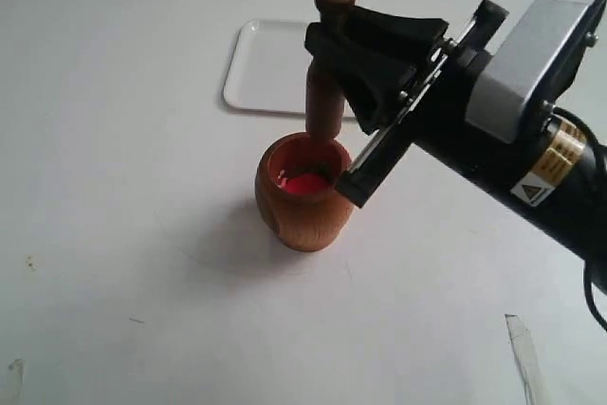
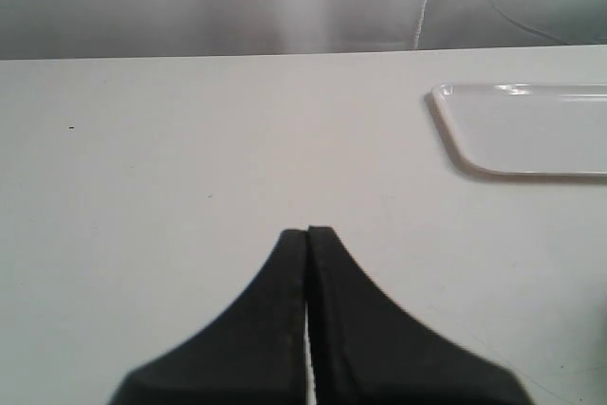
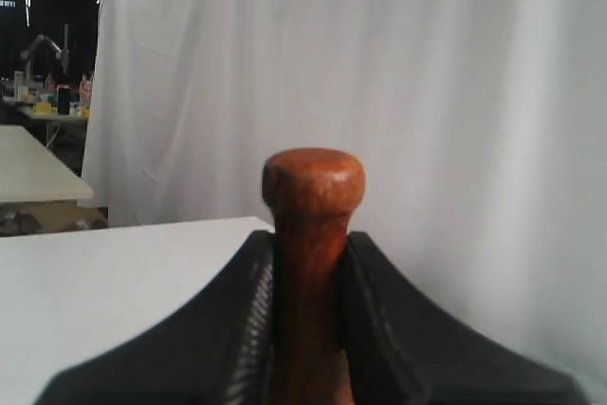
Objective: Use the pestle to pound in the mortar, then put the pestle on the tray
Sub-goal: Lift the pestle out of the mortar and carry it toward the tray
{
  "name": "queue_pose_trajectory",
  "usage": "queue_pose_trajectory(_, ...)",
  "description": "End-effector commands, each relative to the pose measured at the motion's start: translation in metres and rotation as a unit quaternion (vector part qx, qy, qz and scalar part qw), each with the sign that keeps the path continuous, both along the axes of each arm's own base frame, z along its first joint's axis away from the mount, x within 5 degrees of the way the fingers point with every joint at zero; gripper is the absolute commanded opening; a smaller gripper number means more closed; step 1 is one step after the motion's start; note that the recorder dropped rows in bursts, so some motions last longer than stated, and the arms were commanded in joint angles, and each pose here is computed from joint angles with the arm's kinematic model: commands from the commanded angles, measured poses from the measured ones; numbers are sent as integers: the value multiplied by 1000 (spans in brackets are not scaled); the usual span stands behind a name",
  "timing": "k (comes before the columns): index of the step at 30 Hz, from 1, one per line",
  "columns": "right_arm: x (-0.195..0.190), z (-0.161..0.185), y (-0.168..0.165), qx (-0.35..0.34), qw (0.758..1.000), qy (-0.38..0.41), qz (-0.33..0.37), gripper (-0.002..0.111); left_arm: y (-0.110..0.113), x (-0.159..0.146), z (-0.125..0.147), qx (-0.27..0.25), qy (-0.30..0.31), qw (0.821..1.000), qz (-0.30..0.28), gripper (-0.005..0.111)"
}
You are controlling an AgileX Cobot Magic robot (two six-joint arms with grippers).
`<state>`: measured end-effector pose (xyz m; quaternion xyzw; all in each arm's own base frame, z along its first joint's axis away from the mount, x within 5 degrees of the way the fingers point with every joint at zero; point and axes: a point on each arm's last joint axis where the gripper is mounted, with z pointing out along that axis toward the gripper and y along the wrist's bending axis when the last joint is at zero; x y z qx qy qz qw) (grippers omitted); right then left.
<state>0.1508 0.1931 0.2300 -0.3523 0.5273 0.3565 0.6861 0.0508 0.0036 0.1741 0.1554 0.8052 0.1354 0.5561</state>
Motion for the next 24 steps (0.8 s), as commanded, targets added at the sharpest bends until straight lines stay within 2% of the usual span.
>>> queue_pose_trajectory(1, 6, -29, 8, -37, 999, 32, 4, 0, -1, 0, 0, -7, -2, 1000, -3, 0)
queue_pose_trajectory(4, 16, -83, 18, -102, 988, 118, 4, 0, -1, 0, 0, -7, -2, 1000, -3, 0)
queue_pose_trajectory(6, 16, -108, 19, -132, 979, 155, 5, 0, -1, 0, 0, -7, -2, 1000, -3, 0)
queue_pose_trajectory(7, 16, -110, 19, -134, 979, 156, 5, 0, -1, 0, 0, -7, -2, 1000, -3, 0)
queue_pose_trajectory(10, 14, -67, 17, -84, 992, 90, 5, 0, -1, 0, 0, -7, -2, 1000, -3, 0)
queue_pose_trajectory(14, 2, 25, -6, 33, 998, -42, -35, 0, -1, 0, 0, -7, -2, 1000, -3, 0)
queue_pose_trajectory(15, 5, 45, -8, 9, 997, -38, -63, 0, -1, 0, 0, -7, -2, 1000, -3, 0)
queue_pose_trajectory(19, 18, 80, -6, -122, 987, 9, -106, 0, -1, 0, 0, -7, -2, 1000, -3, 0)
queue_pose_trajectory(24, 47, 127, 14, -274, 952, 57, -126, 0, -1, 0, 0, -7, -2, 1000, -3, 0)
